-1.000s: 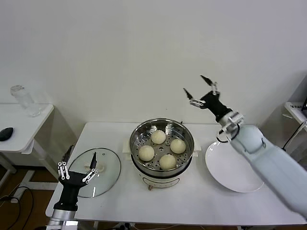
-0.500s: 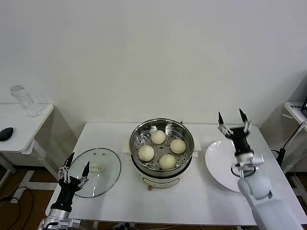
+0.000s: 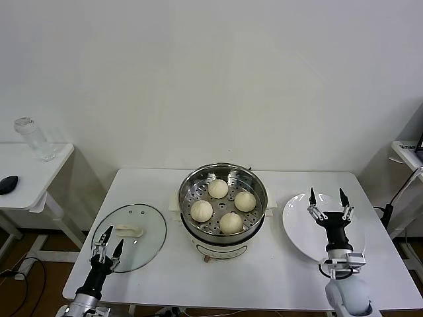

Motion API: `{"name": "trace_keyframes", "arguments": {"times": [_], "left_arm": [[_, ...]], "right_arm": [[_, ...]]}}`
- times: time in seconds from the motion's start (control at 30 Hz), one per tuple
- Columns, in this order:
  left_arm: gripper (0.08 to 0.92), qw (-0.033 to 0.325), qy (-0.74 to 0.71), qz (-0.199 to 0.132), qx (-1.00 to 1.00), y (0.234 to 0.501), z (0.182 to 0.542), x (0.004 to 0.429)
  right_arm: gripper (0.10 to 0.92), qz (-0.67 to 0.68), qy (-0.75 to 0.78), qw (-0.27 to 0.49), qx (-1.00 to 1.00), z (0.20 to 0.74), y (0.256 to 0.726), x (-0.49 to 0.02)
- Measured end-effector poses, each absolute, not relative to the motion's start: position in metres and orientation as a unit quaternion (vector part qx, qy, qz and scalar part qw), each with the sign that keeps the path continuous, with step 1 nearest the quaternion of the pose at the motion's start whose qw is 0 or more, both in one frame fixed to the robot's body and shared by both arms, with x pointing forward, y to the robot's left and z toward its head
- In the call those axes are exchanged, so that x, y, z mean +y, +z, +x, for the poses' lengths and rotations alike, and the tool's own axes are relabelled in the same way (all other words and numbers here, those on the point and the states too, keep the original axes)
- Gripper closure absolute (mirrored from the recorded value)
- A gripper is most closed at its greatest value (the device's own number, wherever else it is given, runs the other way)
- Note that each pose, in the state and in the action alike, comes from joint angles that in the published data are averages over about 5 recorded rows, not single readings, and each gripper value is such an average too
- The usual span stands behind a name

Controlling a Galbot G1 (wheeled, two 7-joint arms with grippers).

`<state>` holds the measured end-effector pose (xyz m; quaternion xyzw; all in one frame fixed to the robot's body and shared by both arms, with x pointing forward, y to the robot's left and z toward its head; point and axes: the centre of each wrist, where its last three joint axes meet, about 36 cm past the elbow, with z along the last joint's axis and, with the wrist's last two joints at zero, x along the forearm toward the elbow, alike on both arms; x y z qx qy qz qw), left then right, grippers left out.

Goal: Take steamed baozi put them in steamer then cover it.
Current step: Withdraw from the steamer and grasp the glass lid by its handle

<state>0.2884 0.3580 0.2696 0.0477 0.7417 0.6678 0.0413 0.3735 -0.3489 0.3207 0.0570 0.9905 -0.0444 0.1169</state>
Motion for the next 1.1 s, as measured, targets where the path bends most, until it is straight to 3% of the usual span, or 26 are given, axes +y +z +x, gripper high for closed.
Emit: {"name": "trace_keyframes", "arguments": {"times": [0.37,1.1], "left_arm": [[0.177,0.039,0.694,0.05,0.717,0.252,0.302,0.361],[0.177,0.042,0.709,0.041,0.702,0.244,0.335,0.351]], "right_arm": [[0.2,0.063,-0.041,0.103,0.992,0.358,0.308,-0.337],[0.2,0.067,-0.049,0.094,0.992,0.345,0.297,-0.335]]}}
